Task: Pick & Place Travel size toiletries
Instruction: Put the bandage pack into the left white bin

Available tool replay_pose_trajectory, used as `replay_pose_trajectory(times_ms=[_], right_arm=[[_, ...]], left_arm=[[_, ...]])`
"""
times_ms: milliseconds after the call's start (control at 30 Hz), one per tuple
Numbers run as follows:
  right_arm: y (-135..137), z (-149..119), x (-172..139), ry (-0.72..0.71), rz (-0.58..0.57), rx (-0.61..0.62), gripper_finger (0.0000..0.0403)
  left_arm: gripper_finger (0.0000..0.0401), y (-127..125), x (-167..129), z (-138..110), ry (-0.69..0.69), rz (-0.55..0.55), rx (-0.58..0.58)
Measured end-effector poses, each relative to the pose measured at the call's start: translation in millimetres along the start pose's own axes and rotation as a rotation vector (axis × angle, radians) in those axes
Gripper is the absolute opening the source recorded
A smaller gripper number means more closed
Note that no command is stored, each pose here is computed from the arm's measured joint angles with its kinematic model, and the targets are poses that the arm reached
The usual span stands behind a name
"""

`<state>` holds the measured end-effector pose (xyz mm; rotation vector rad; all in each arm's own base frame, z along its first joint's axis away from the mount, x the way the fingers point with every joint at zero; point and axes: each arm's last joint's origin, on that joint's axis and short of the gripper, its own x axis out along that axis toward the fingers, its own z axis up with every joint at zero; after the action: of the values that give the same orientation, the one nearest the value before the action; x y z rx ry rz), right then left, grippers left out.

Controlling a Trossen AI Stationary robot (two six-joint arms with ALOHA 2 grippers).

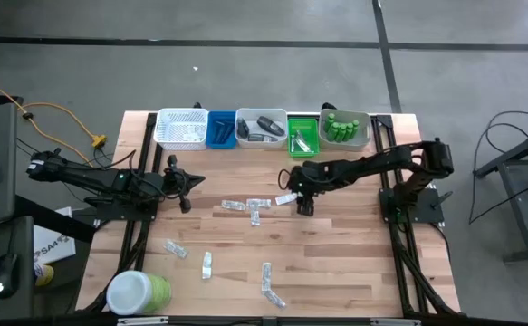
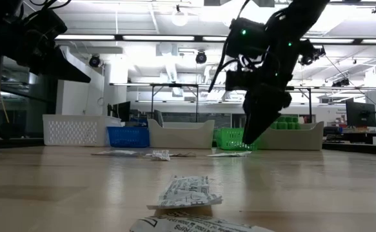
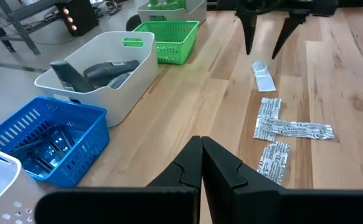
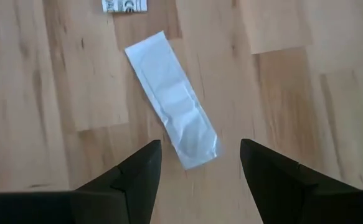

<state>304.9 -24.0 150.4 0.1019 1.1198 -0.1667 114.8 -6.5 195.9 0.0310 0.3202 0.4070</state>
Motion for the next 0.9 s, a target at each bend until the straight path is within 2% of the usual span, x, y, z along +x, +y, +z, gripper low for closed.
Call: replay_pose_trajectory(times_ms=[267,733,900], right_arm=[[2,1,10,-0.008,0.007,-0.078,0.0212],[1,1,10,-0.008,-0.009,-0.097,0.0212],[-1,-4,17,0.041,-0.004,-0.097,0.0212]], left_arm=[[0.0001,0,0,0,0.003,0.000,-0.001],[0.0001,0,0,-1,0.010,0.002,0.000],[0.0001,0,0,-1,0.011,0.002,-0.006]])
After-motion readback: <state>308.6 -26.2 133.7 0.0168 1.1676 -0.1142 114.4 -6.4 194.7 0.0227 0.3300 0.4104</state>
